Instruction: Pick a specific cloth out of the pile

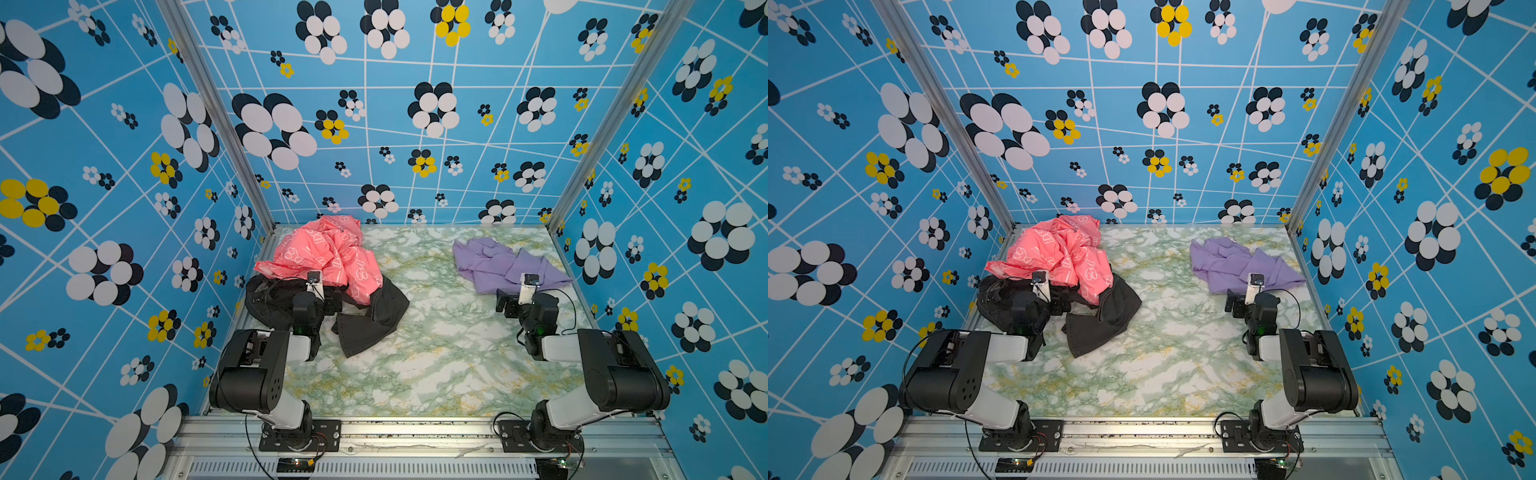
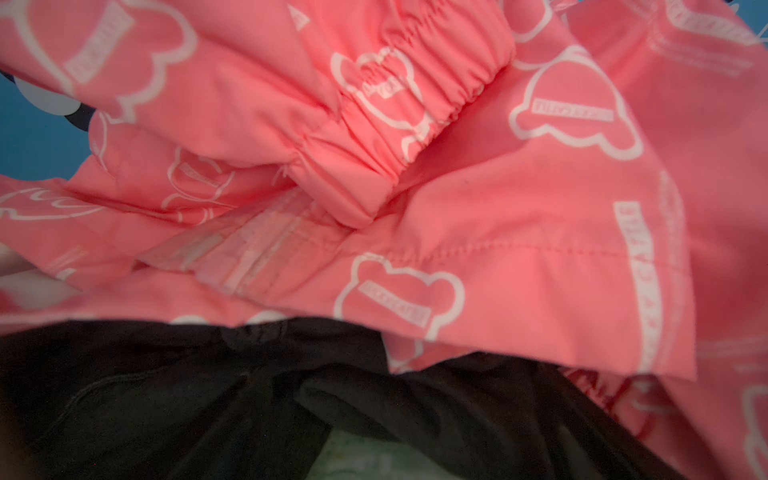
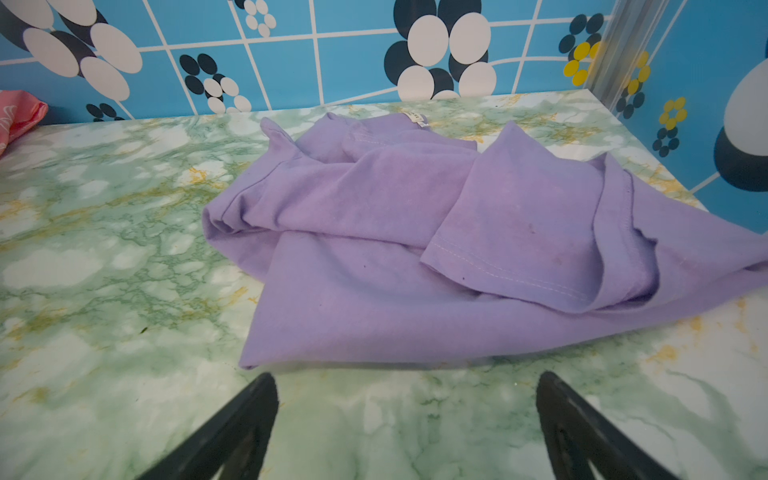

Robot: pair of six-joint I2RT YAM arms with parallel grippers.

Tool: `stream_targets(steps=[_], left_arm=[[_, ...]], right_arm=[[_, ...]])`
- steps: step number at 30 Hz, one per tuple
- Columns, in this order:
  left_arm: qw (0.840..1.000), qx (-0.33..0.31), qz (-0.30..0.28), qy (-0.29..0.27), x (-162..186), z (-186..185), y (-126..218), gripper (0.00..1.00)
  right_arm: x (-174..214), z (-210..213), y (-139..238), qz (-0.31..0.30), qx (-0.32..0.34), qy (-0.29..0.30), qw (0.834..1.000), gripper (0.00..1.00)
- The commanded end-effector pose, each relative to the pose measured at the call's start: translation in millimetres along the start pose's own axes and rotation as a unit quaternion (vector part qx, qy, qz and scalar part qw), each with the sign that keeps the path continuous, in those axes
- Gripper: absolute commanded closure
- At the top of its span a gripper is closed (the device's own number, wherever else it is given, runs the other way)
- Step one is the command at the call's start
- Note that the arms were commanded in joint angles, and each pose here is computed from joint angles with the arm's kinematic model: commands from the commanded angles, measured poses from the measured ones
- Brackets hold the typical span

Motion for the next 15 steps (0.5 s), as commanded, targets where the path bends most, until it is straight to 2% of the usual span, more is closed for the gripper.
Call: stream_targets(steps=[1, 15], left_arm=[[1.0, -0.01, 0.006, 0.005, 0.5, 3.8, -2.1, 0.01], [1.0, -0.01, 0.005, 0.005, 0.2, 3.8, -2.2, 0.01]], right_arm=[[-10.5, 3.4, -2.2, -0.017, 0.001, -0.003, 1.0, 0.01], [-10.2, 4.2, -2.4, -0.016, 0.002, -0.001, 1.0, 0.01]])
Point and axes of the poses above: each gripper's point midway between its finger pads, its own y axis back along the fingers, its own z axis along the line the jaws close on, x = y × z, the point moved 8 cm from there along y, back along the fingers, and after that the axes turned 13 degrees about -y, right-handed, at the moved point
